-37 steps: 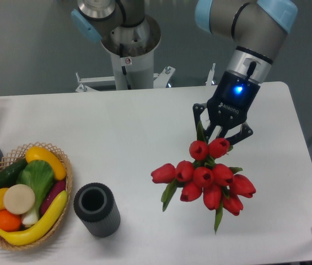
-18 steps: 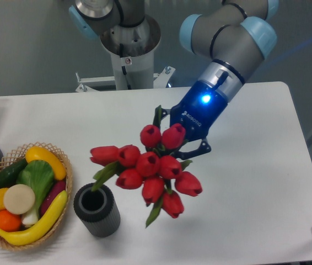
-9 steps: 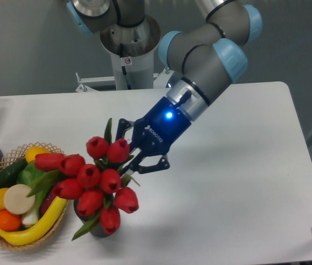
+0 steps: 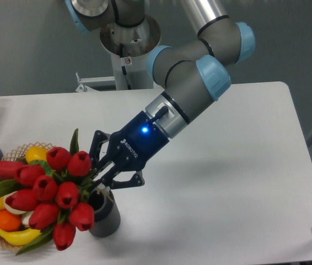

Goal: Insert the flowers into the vase
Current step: 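Lower the tulip stems down into the black vase opening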

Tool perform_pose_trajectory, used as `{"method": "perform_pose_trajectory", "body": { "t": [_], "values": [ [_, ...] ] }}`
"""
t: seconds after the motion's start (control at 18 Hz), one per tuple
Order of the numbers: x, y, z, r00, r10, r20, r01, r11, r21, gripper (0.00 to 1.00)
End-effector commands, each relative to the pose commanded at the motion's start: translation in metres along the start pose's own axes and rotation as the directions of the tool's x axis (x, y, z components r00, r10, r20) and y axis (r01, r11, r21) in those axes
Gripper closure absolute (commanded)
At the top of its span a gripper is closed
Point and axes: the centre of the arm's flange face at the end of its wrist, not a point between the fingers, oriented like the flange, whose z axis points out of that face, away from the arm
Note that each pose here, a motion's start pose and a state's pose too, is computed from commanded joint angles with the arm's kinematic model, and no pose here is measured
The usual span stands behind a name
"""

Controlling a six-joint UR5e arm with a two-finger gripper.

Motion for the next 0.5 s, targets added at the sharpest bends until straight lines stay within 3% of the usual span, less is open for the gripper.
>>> {"method": "perform_pose_trajectory", "body": {
  "t": [0.5],
  "values": [
    [0.0,0.01,0.015,0.999,0.015,-0.034,-0.014,1.0,0.027,0.97]
  ]
}}
